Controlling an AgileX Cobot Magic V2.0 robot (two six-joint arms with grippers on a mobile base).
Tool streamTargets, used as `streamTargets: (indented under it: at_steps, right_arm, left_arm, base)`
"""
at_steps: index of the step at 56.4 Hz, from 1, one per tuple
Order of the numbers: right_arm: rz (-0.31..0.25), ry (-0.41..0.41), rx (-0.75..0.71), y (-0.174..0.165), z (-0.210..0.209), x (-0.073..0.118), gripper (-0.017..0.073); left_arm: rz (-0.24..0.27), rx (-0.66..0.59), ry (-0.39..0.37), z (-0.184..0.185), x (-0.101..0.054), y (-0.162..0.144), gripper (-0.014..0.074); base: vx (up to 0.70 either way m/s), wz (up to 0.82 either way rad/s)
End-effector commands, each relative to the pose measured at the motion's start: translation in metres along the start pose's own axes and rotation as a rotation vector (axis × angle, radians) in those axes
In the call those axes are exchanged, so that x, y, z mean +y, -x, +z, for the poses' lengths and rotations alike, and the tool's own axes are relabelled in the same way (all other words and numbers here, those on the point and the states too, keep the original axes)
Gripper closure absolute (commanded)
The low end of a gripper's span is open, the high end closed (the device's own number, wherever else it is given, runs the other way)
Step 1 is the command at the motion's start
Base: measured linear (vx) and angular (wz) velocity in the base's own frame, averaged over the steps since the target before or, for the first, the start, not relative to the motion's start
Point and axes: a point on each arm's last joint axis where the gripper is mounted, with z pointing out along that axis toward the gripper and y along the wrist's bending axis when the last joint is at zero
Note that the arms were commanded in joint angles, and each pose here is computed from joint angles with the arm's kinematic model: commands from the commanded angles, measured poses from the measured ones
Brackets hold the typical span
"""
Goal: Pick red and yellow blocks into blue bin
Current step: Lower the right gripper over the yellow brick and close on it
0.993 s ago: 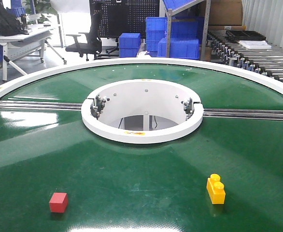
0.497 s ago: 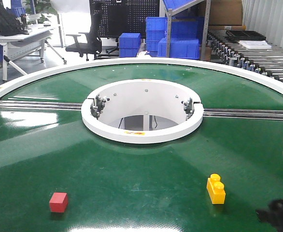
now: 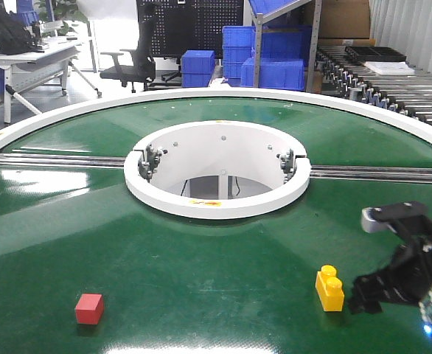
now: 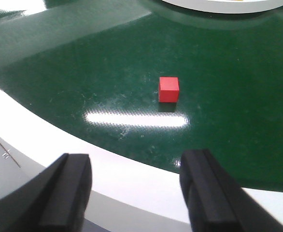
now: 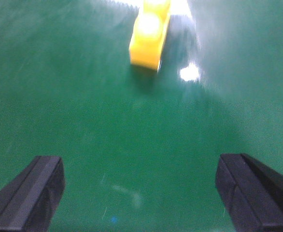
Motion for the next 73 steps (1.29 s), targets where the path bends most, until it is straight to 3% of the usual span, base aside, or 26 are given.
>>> streamTargets:
  at_steps: [1,25,42,58,73]
  right_arm:
    - [-0.047,-0.031,-0.127,0.029,-0.009,0.003,-0.0111]
    - [0.08,-0.016,-0.133,0.092,0.048,-0.014,-0.0088]
    - [0.105,0.001,-0.098,0.093,0.095,-0.019,-0.0024]
    - [0.114,0.003,-0.087,0.09,0.113,-0.02,0.0034]
    - [0.112,0.006,-0.063,0.088,0.115,-0.02,0.0207]
  left_arm:
    - [-0.004,-0.105,-0.001,-0.003,0.0,0.015,0.0104]
    - [-0.004,-0.105,-0.001,-0.003,0.0,0.015,0.0106]
    - [-0.004,-0.104,-0.001,-0.003,0.0,0.015,0.0106]
    - [-0.004,-0.101,-0.001,-0.003,0.0,0.015,0.0106]
    - [-0.004,-0.101,-0.001,-0.003,0.0,0.015,0.0106]
  base:
    - [0.0,0.0]
    - [0.0,0.0]
    - [0.0,0.0]
    - [0.0,0.0]
    - [0.0,0.0]
